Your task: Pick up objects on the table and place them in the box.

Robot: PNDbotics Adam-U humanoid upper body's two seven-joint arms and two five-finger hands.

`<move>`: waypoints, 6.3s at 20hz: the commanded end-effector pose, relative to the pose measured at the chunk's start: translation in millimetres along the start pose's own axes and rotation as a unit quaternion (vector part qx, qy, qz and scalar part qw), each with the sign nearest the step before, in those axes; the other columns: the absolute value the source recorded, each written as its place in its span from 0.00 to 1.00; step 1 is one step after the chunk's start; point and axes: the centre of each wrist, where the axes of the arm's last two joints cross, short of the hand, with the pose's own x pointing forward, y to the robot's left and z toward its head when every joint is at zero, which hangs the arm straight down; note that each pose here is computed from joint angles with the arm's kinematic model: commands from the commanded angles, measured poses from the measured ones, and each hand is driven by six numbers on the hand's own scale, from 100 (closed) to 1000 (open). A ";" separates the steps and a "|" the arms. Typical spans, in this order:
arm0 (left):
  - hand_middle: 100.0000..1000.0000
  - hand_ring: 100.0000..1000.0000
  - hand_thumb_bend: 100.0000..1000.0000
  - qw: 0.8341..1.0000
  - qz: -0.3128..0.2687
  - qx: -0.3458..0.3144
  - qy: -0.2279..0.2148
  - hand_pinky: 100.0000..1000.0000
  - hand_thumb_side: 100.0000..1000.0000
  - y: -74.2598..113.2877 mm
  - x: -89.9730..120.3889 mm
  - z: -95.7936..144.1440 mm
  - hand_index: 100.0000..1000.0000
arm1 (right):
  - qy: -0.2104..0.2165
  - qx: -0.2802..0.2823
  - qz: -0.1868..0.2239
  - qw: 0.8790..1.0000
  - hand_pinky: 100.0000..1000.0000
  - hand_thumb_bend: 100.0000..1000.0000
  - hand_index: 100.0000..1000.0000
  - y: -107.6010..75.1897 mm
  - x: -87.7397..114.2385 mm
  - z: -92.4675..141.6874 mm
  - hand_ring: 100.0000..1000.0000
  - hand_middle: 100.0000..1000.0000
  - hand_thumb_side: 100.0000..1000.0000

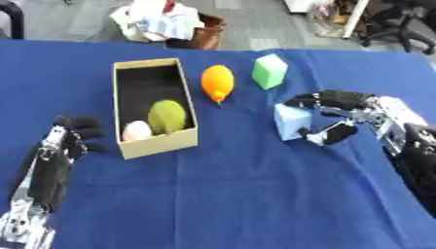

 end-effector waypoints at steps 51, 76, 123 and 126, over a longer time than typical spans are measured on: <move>0.64 0.69 0.00 0.996 0.021 -0.070 -0.048 0.60 0.90 -20.9 22.1 -19.9 0.72 | -0.132 -0.137 0.044 0.981 0.73 0.00 1.00 -127.4 85.5 -147.2 0.79 0.93 0.26; 0.64 0.69 0.00 0.997 0.015 -0.060 -0.042 0.60 0.90 -16.0 19.0 -17.0 0.72 | 0.025 -0.260 -0.012 0.965 0.89 0.00 1.00 -152.6 22.0 -79.8 0.96 1.00 0.33; 0.64 0.69 0.00 0.997 0.009 -0.057 -0.045 0.59 0.90 -13.0 19.6 -16.5 0.72 | 0.346 -0.240 -0.129 0.898 0.75 0.00 1.00 -17.3 -18.9 -45.7 0.79 0.89 0.33; 0.64 0.69 0.00 0.997 0.010 -0.057 -0.046 0.59 0.90 -13.2 19.8 -16.8 0.72 | 0.348 -0.269 -0.128 0.889 0.57 0.00 0.96 -20.0 -17.8 -47.0 0.55 0.74 0.05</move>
